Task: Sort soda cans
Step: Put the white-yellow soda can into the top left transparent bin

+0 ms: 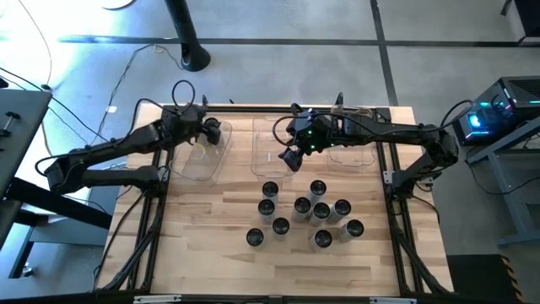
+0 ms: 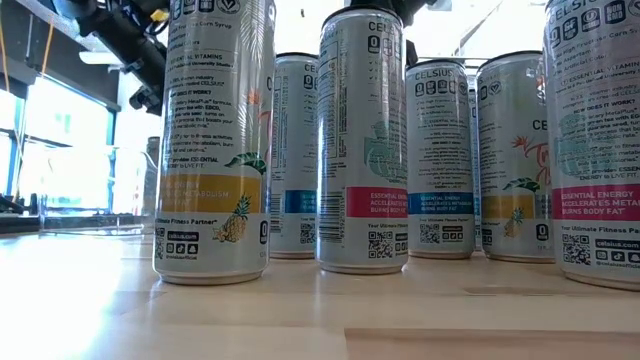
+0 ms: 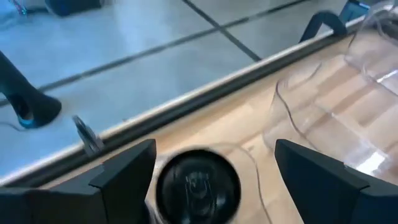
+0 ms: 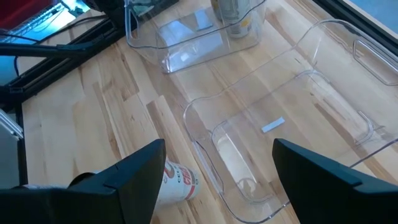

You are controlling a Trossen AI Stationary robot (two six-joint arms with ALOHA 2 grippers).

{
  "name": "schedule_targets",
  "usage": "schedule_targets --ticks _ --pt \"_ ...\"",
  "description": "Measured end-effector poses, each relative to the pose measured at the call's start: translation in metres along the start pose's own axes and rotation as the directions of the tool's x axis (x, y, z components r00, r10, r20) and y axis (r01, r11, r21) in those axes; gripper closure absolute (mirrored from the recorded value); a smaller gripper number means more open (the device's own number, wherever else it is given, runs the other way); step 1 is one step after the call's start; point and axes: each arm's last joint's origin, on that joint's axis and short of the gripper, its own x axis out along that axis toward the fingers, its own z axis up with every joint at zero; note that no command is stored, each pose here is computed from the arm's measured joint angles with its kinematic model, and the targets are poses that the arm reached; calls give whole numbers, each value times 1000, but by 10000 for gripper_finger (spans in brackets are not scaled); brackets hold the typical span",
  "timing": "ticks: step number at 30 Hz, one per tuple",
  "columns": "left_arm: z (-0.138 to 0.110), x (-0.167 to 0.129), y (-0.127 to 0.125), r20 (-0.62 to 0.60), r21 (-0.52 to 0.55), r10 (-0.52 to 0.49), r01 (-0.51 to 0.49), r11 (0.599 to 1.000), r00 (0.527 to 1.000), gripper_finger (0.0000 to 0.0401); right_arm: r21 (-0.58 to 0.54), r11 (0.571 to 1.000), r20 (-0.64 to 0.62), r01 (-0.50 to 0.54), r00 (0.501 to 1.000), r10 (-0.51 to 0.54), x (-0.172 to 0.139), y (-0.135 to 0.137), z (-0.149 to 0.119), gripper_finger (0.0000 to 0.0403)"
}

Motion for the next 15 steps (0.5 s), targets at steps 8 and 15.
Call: schedule_targets --ticks 8,15 --pt "27 -18 -3 19 9 -99 99 995 995 78 8 1000 9 -4 1000 4 0 0 1 111" --pt "19 -52 -27 -131 -38 -520 519 854 844 78 -43 998 -2 -53 999 53 -4 2 1 111"
